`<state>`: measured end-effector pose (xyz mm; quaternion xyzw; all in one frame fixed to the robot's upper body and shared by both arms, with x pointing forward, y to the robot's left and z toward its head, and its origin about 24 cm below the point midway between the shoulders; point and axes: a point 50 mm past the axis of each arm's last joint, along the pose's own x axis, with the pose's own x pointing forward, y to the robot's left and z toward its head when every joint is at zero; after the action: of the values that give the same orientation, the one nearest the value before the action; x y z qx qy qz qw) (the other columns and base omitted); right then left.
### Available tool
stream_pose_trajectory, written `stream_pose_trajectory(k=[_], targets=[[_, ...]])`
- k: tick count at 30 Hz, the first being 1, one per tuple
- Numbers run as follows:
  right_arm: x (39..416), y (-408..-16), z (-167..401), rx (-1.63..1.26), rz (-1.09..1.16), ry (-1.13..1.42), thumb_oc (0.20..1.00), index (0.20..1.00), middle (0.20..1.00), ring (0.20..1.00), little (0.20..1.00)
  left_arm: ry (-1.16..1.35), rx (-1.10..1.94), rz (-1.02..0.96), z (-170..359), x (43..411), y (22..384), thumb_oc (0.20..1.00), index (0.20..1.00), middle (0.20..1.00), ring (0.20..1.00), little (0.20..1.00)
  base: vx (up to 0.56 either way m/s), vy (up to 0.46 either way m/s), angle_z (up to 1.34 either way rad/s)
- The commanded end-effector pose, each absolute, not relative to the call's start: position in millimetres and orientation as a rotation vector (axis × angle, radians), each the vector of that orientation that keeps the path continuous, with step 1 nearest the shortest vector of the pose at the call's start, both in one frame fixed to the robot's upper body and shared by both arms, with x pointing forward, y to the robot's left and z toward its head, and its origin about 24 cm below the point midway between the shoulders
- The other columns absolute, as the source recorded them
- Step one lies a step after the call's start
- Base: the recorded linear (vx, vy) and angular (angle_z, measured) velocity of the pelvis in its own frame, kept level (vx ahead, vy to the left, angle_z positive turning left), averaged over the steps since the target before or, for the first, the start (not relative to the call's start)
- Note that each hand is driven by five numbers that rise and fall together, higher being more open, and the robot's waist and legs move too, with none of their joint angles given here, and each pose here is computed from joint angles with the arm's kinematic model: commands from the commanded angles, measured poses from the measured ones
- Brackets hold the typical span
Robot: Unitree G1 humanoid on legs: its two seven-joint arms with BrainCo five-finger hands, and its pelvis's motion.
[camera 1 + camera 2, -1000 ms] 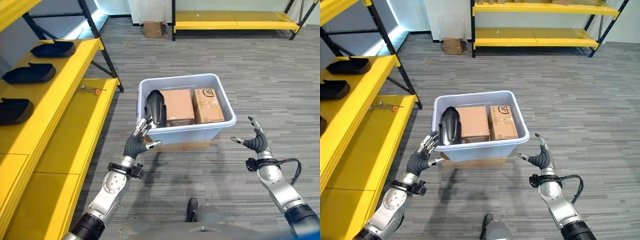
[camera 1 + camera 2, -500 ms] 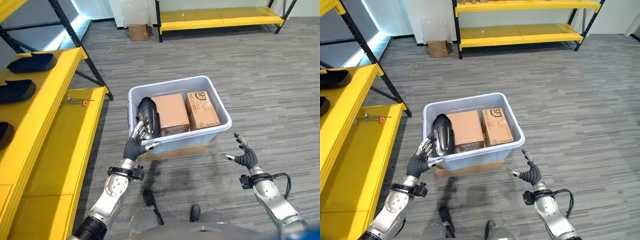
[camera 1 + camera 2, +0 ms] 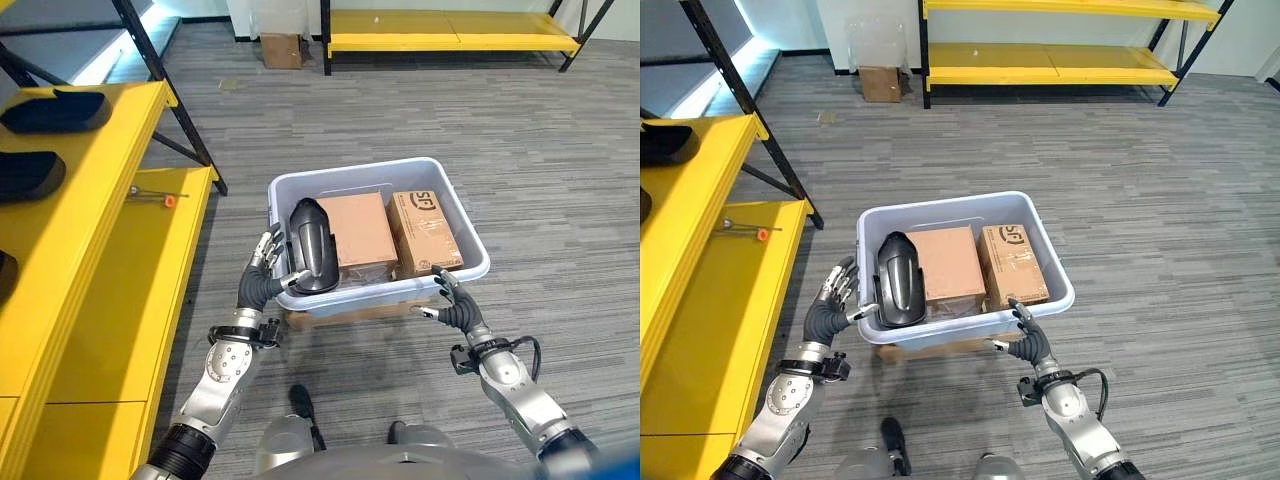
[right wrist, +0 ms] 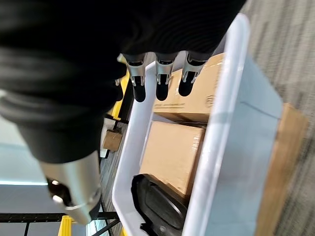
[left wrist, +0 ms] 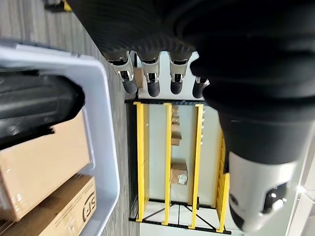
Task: Move parts from the plastic box to the shelf.
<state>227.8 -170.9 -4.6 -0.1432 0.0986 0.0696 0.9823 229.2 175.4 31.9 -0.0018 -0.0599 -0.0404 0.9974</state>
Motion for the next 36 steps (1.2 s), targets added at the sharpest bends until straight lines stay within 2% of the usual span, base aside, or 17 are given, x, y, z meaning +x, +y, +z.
stream_pose_trajectory(k=[1, 6, 11, 21, 32, 36], targets=[[238, -174, 15, -0.297, 0.131, 0.100, 1.000, 1.000, 1.000, 1.000, 1.000, -0.167, 0.018, -0.124, 37, 230, 168, 1.000, 1.000, 1.000, 1.000, 1.000, 0.10, 0.154, 0.15], [246, -165, 21, -0.271, 0.123, 0.068, 1.000, 1.000, 1.000, 1.000, 1.000, -0.140, 0.042, -0.149, 38, 233, 173, 1.000, 1.000, 1.000, 1.000, 1.000, 0.05, 0.120, 0.09], [248, -163, 15, -0.264, 0.131, 0.071, 1.000, 1.000, 1.000, 1.000, 1.000, -0.114, 0.083, -0.174, 36, 231, 171, 1.000, 1.000, 1.000, 1.000, 1.000, 0.07, -0.181, 0.07], [241, -162, 16, -0.241, 0.169, 0.073, 1.000, 1.000, 1.000, 1.000, 1.000, -0.097, 0.120, -0.033, 32, 228, 176, 1.000, 1.000, 1.000, 1.000, 1.000, 0.09, -0.271, 0.10], [241, -173, 18, -0.317, 0.150, 0.062, 1.000, 1.000, 1.000, 1.000, 1.000, -0.130, 0.085, 0.089, 40, 241, 170, 1.000, 1.000, 1.000, 1.000, 1.000, 0.03, -0.027, -0.14], [242, -174, 20, -0.315, 0.124, 0.052, 1.000, 1.000, 1.000, 1.000, 1.000, -0.069, 0.103, 0.235, 33, 248, 179, 1.000, 1.000, 1.000, 1.000, 1.000, 0.04, -0.003, -0.02]])
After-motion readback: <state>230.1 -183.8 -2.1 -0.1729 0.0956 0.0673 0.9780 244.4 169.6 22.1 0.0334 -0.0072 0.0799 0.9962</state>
